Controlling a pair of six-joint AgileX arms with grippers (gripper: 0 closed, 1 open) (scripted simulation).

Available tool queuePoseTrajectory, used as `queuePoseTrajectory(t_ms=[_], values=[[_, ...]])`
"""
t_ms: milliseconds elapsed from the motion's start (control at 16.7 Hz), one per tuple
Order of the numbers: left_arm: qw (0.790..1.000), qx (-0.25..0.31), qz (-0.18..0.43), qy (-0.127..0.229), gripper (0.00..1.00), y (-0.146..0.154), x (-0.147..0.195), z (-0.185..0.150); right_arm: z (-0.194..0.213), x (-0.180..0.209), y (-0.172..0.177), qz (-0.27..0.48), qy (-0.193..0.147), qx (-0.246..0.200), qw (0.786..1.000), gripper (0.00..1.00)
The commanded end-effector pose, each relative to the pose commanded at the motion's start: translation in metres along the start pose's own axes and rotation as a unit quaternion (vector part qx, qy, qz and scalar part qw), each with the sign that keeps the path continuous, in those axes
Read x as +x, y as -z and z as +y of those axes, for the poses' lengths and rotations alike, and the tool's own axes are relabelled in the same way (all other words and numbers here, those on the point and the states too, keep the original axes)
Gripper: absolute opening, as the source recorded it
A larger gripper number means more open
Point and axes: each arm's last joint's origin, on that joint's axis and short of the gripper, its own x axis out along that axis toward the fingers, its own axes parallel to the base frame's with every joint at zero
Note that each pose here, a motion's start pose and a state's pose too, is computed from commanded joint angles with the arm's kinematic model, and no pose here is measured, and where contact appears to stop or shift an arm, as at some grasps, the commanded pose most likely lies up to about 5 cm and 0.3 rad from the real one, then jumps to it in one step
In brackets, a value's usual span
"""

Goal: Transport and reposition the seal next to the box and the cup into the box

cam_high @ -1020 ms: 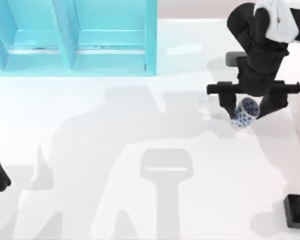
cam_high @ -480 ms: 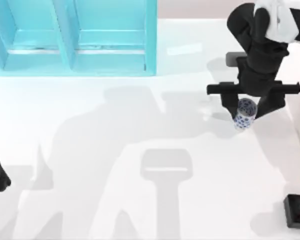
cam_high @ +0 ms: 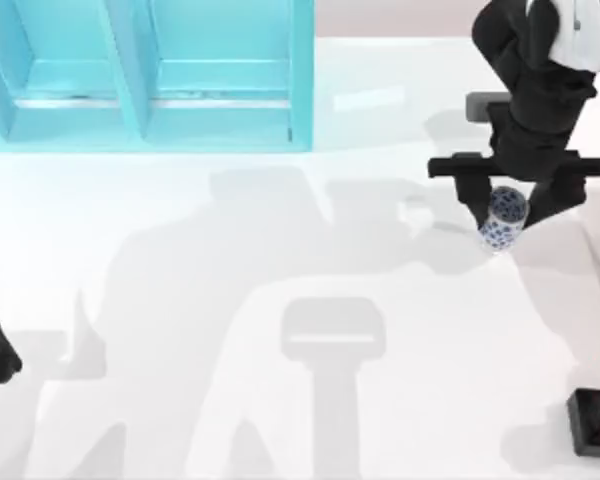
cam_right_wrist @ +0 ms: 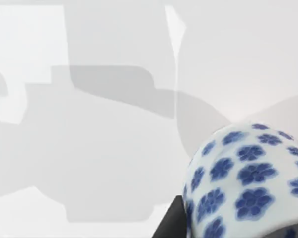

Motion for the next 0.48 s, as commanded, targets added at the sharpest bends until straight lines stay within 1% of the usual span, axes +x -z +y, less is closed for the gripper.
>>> queuePoseTrajectory(t_ms=[180, 360, 480], values=[[1.0, 0.0, 0.0, 0.0, 1.0, 0.0, 0.0, 0.0, -0.034, -0.033, -0.003, 0.005, 0.002, -0.001, 1.0, 0.0], [1.0, 0.0, 0.0, 0.0, 1.0, 0.0, 0.0, 0.0, -0.071, -0.071, 0.0, 0.006, 0.002, -0.002, 1.0, 0.0], [1.0, 0.0, 0.0, 0.0, 1.0, 0.0, 0.0, 0.0, -0.085, -0.085, 0.003, 0.002, 0.001, -0.002, 1.0, 0.0]])
